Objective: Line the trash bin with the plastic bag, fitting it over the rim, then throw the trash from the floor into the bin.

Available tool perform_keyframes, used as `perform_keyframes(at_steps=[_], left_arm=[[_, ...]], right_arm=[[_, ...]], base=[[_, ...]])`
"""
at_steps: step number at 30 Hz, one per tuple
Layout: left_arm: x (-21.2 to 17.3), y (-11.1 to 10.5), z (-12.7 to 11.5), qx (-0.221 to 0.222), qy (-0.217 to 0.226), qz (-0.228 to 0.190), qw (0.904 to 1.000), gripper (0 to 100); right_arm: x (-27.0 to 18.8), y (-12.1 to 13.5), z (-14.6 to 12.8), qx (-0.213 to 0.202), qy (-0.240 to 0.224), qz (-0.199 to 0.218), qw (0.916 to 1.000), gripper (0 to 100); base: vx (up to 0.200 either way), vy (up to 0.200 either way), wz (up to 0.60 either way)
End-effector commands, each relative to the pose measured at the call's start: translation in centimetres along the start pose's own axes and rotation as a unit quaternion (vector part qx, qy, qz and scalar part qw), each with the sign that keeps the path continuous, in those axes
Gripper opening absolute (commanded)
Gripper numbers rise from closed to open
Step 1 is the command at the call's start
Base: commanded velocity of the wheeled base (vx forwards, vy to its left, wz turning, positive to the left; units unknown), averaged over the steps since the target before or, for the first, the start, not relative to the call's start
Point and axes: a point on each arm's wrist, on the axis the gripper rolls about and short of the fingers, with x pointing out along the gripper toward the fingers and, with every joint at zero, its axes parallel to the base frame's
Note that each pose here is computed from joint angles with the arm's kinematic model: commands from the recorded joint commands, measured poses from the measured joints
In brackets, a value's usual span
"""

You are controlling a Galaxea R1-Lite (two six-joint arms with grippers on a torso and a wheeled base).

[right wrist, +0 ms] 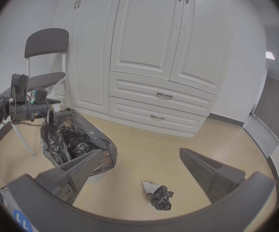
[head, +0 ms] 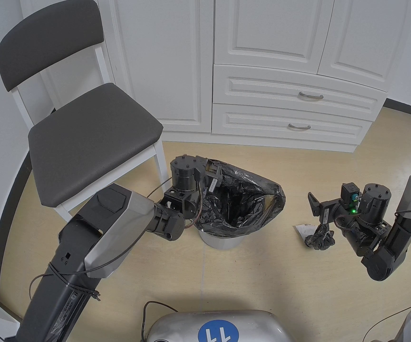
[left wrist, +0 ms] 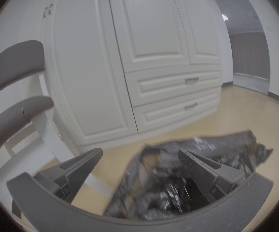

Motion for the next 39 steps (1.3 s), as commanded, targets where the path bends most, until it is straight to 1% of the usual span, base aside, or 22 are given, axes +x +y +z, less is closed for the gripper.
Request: perform_keyframes(at_steps=[1,2,4,6,7,8,11,12,14,16,18,19,23,24,25,27,29,30,32,33,35,39], left_arm=[[-6.9,1.0,2.7,0.039,0.120,-0.053,0.9907,100],[-7.4,1.2,2.9,0.038,0.133,-0.055,0.9888,100],[-8.2,1.5,3.3,0.017,0.146,-0.054,0.9877,100],[-9.3,1.6,4.3,-0.014,0.146,-0.054,0.9877,100],[-9.5,1.7,4.5,-0.018,0.146,-0.054,0.9876,100],[-10.7,1.9,5.4,-0.035,0.146,-0.057,0.9871,100],[-13.2,2.0,7.2,-0.048,0.142,-0.068,0.9864,100],[-13.2,2.0,7.2,-0.048,0.142,-0.068,0.9864,100],[-16.2,2.4,9.0,-0.060,0.135,-0.080,0.9858,100],[-17.3,3.0,9.5,-0.066,0.134,-0.081,0.9855,100],[-18.2,3.4,9.4,-0.072,0.143,-0.081,0.9838,100],[-18.2,3.4,9.3,-0.075,0.147,-0.080,0.9831,100],[-17.7,3.3,9.6,-0.122,0.147,-0.066,0.9793,100],[-17.7,3.3,9.6,-0.122,0.147,-0.066,0.9793,100],[-17.4,3.1,9.2,-0.137,0.163,-0.063,0.9751,100],[-17.5,2.9,8.7,-0.156,0.186,-0.059,0.9682,100],[-17.4,2.8,8.5,-0.170,0.193,-0.057,0.9647,100],[-16.3,2.3,8.3,-0.199,0.192,-0.051,0.9597,100],[-14.6,1.7,7.9,-0.219,0.189,-0.042,0.9562,100],[-14.3,1.6,7.8,-0.223,0.189,-0.039,0.9557,100],[-13.1,1.5,6.7,-0.223,0.194,-0.013,0.9553,100],[-12.5,1.5,4.8,-0.211,0.203,0.037,0.9553,100]], right_arm=[[-0.5,-0.3,1.1,0.010,-0.023,-0.002,0.9997,100],[-0.5,-0.3,1.0,0.009,-0.021,-0.001,0.9997,100],[-0.4,-0.2,0.8,0.008,-0.017,0.001,0.9998,100],[-0.2,0.0,0.4,0.007,-0.013,0.003,0.9999,100],[-0.1,0.1,0.4,0.007,-0.012,0.003,0.9999,100],[-0.1,0.4,0.2,0.006,-0.010,0.008,0.9999,100],[-0.2,1.2,0.3,0.005,-0.012,0.018,0.9997,100],[-0.2,1.2,0.3,0.005,-0.012,0.018,0.9997,100],[0.0,2.9,0.7,0.005,-0.024,0.041,0.9989,100],[0.6,3.9,0.8,0.006,-0.034,0.052,0.9980,100],[1.9,5.4,1.5,0.004,-0.060,0.061,0.9963,100],[2.4,6.0,1.7,-0.004,-0.059,0.066,0.9960,100],[4.2,8.4,2.3,-0.026,-0.032,0.090,0.9951,100],[4.2,8.4,2.3,-0.026,-0.032,0.090,0.9951,100],[5.6,9.0,2.6,-0.024,-0.027,0.090,0.9953,100],[6.6,9.6,2.4,-0.010,-0.018,0.092,0.9956,100],[6.8,10.2,2.0,0.008,-0.011,0.096,0.9953,100],[6.8,11.3,1.1,0.035,0.003,0.105,0.9939,100],[7.1,11.8,0.8,0.048,0.014,0.108,0.9929,100],[7.3,11.9,0.7,0.049,0.017,0.107,0.9929,100],[7.7,12.2,0.2,0.052,0.050,0.098,0.9926,100],[8.9,12.8,0.6,0.082,0.086,0.089,0.9889,100]], base=[[0.000,0.000,0.00],[0.000,0.000,0.00],[0.000,0.000,0.00],[0.000,0.000,0.00],[0.000,0.000,0.00],[0.000,0.000,0.00],[0.000,0.000,0.00],[0.000,0.000,0.00],[0.000,0.000,0.00],[0.000,0.000,0.00],[0.000,0.000,0.00],[0.000,0.000,0.00],[0.000,0.000,0.00],[0.000,0.000,0.00],[0.000,0.000,0.00],[0.000,0.000,0.00],[0.000,0.000,0.00],[0.000,0.000,0.00],[0.000,0.000,0.00],[0.000,0.000,0.00],[0.000,0.000,0.00],[0.000,0.000,0.00]])
